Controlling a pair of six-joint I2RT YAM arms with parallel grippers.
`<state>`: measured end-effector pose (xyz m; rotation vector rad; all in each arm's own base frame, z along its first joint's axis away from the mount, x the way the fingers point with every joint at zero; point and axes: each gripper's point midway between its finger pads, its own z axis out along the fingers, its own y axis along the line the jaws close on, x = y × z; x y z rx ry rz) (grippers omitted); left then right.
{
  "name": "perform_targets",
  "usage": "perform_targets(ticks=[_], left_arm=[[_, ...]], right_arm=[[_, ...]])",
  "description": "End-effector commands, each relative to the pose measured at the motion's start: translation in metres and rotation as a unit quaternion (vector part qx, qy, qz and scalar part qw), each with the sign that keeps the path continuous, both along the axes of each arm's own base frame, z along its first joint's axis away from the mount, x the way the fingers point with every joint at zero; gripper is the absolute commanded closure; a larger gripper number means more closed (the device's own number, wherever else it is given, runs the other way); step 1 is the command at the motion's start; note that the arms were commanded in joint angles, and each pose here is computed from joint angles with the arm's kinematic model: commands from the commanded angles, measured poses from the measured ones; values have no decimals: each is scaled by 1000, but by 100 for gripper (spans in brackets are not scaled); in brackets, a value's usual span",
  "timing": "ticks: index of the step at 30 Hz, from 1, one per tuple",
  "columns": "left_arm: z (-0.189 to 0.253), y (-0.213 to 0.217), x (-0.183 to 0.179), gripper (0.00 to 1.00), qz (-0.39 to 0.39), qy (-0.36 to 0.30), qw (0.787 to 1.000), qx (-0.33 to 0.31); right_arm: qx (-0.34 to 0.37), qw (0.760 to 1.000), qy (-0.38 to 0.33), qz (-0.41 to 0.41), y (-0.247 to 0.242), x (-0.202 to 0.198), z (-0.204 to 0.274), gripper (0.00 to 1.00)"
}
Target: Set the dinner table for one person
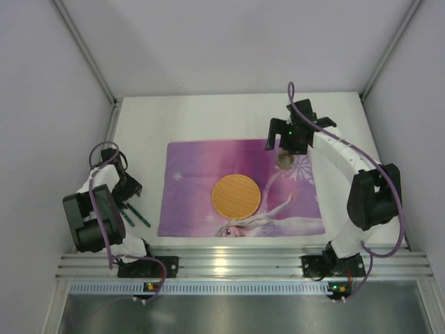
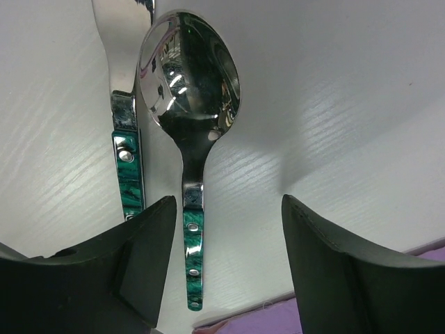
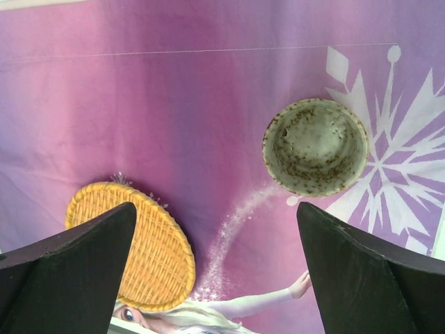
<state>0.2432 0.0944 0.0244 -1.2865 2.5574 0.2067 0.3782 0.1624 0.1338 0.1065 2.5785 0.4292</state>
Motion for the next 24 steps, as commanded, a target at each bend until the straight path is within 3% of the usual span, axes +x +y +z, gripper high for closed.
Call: perform_targets(ticks=[1,5,9,12,15,20,24], left_arm=[[-7,3,3,34,-1,-4,1000,-8],[-14,1,2,41,3,-3,1000,-23],[-19,-2,2,58,0,2,999,-34],[-22,-3,3,73,-2,4,999,-38],[-26,-5,3,98,-5,10,999,-48],[-21,-14,18,100,-22,-17,997,-77],[26,-34,64,100,-50,-139,980,-130]], right_arm=[[-4,1000,-30,-2,-4,13,19,0],[-7,1000,-29,-6,-7,11,17,0],[-12,999,-31,-11,-13,12,18,0],[-12,999,-29,-16,-16,13,17,0],[-13,999,-30,-20,-19,14,17,0],[-16,998,-52,-21,-22,19,32,0],[10,996,-90,-17,-9,27,72,0]])
